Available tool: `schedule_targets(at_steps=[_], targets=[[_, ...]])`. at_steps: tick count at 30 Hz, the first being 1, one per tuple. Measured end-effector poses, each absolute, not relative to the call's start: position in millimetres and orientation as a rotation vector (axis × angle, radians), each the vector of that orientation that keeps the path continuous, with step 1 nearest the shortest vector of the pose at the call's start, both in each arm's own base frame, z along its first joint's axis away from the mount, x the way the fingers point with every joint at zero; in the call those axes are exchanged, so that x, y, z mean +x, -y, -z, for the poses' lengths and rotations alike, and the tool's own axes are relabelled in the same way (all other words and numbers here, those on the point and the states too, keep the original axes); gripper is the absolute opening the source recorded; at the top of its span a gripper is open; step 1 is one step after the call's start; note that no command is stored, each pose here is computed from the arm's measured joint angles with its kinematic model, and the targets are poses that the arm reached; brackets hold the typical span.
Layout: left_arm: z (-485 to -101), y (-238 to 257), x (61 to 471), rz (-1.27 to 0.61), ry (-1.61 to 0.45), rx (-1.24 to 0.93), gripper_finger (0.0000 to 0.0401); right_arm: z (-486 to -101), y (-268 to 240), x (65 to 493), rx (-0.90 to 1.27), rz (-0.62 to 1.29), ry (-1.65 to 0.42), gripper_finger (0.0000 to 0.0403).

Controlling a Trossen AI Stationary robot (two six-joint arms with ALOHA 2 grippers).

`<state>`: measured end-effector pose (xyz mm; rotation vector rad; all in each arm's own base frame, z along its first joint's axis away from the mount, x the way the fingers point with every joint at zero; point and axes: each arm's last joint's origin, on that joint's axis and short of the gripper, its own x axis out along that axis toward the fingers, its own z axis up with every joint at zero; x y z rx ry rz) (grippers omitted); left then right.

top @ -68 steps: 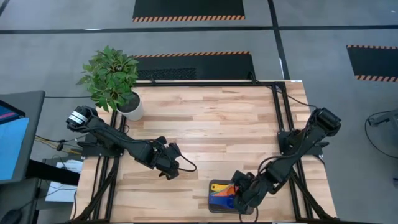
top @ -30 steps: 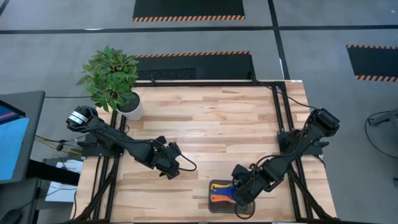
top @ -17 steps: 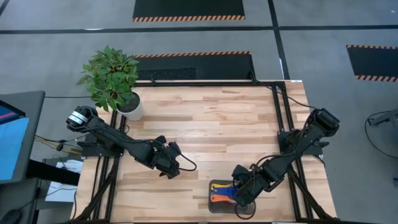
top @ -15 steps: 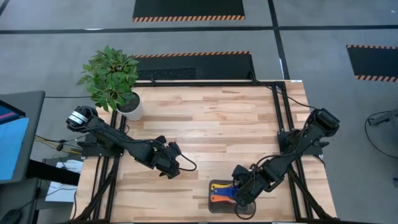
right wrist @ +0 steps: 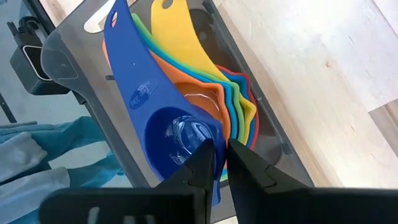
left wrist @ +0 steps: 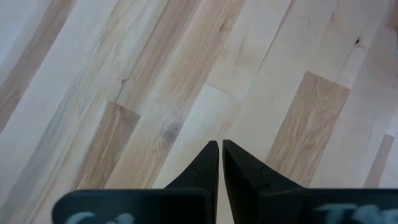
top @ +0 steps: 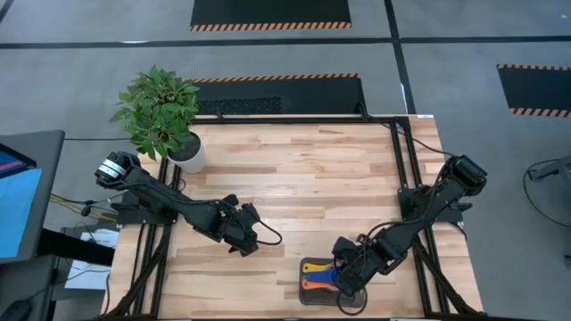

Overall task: Nest measuring cups in basket
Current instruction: Stack the dark blue measuring cup on top of the orange measuring cup in the black bin

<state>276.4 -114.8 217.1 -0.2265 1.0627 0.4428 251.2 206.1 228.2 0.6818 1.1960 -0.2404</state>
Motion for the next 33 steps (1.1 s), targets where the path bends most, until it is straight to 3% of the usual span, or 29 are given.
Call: schedule_targets(at_steps=[33], targets=[[-217.1, 114.8, 276.4, -0.455, -1.058, -0.247, 0.0011, -230.3, -208.2, 255.3, 0.680, 0.165, -1.185, 0.0068]])
